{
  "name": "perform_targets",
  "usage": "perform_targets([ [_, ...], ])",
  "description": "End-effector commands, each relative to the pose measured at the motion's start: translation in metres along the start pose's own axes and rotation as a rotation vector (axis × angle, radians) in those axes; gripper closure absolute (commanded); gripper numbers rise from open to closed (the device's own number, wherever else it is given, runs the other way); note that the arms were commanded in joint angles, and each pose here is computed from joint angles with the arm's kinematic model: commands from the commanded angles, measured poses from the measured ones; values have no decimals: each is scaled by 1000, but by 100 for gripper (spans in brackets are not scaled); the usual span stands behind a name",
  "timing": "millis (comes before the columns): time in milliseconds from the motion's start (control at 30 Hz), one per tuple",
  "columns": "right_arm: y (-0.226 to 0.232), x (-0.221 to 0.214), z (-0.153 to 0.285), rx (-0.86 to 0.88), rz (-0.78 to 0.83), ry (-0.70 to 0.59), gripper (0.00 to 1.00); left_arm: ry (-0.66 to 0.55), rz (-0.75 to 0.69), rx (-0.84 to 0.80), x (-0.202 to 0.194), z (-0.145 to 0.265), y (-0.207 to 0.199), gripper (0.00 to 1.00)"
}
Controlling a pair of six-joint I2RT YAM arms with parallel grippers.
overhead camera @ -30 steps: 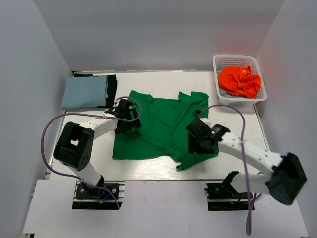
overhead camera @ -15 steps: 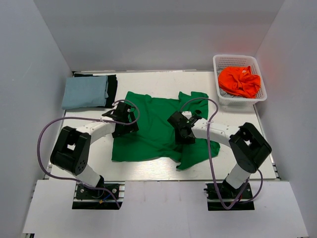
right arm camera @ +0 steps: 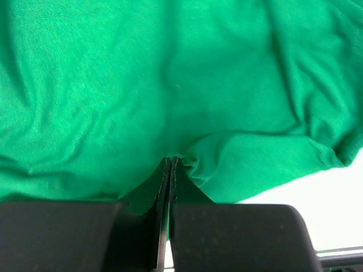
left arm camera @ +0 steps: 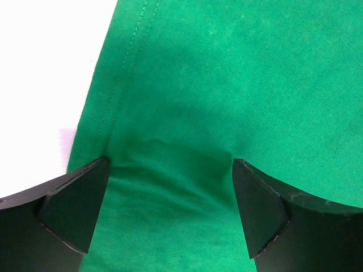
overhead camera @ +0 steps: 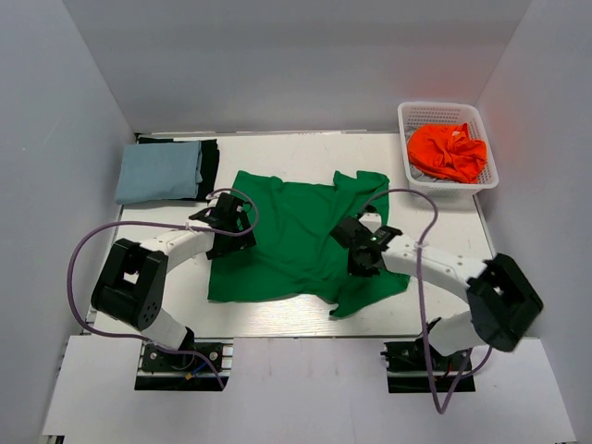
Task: Fold and stack the t-shirts
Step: Flatten out the tshirt
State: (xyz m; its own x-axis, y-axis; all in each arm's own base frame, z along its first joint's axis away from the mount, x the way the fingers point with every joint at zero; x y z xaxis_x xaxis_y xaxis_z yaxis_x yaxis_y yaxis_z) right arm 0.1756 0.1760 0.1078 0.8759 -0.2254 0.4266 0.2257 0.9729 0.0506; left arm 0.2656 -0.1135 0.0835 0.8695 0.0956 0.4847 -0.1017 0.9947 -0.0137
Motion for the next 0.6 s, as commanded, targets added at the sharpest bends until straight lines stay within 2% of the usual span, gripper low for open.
perform_targets([
  [0, -20, -2, 15, -21, -67, -38, 100, -26, 25, 39, 6, 3, 5, 0],
  [133, -44, -18, 26, -33, -104, 4, 100, -26, 25, 39, 6, 3, 5, 0],
  [167, -48, -19, 36, 9, -131, -4, 100, -26, 25, 39, 6, 3, 5, 0],
  [233, -66, -41, 38, -26, -146, 98, 100, -18, 22, 43, 4, 3, 6, 0],
  [267, -68, -47, 48, 38, -183, 126, 100, -18, 31, 43, 4, 3, 5, 0],
  [367, -83, -71, 55, 66, -201, 236, 100, -24, 32, 50, 3, 1, 7, 0],
  [433, -91, -72, 64, 59, -256, 214, 100, -29, 32, 61, 4, 1, 8, 0],
  [467, -103, -76, 67, -6, -253, 225, 100, -26, 30, 75, 3, 1, 10, 0],
  [533, -100, -75, 69, 25, -284, 216, 100, -21, 34, 102, 1, 1, 13, 0],
  [567, -100, -75, 69, 23, -293, 216, 95, -25, 43, 110, 1, 1, 13, 0],
])
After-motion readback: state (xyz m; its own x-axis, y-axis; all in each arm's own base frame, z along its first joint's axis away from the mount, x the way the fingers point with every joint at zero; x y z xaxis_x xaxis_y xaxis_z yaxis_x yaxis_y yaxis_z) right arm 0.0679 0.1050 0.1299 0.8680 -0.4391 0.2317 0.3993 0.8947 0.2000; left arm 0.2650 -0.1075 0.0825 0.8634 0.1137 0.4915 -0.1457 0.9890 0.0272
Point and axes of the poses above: each gripper's point midway between its finger pads, its own z axis back along the fingers, its own y axis along the line the jaws close on, x = y × z, the point moved 7 cm from there along z, back along the fingers, and after that the axes turned 11 degrees about -z, right-handed, at the moved point
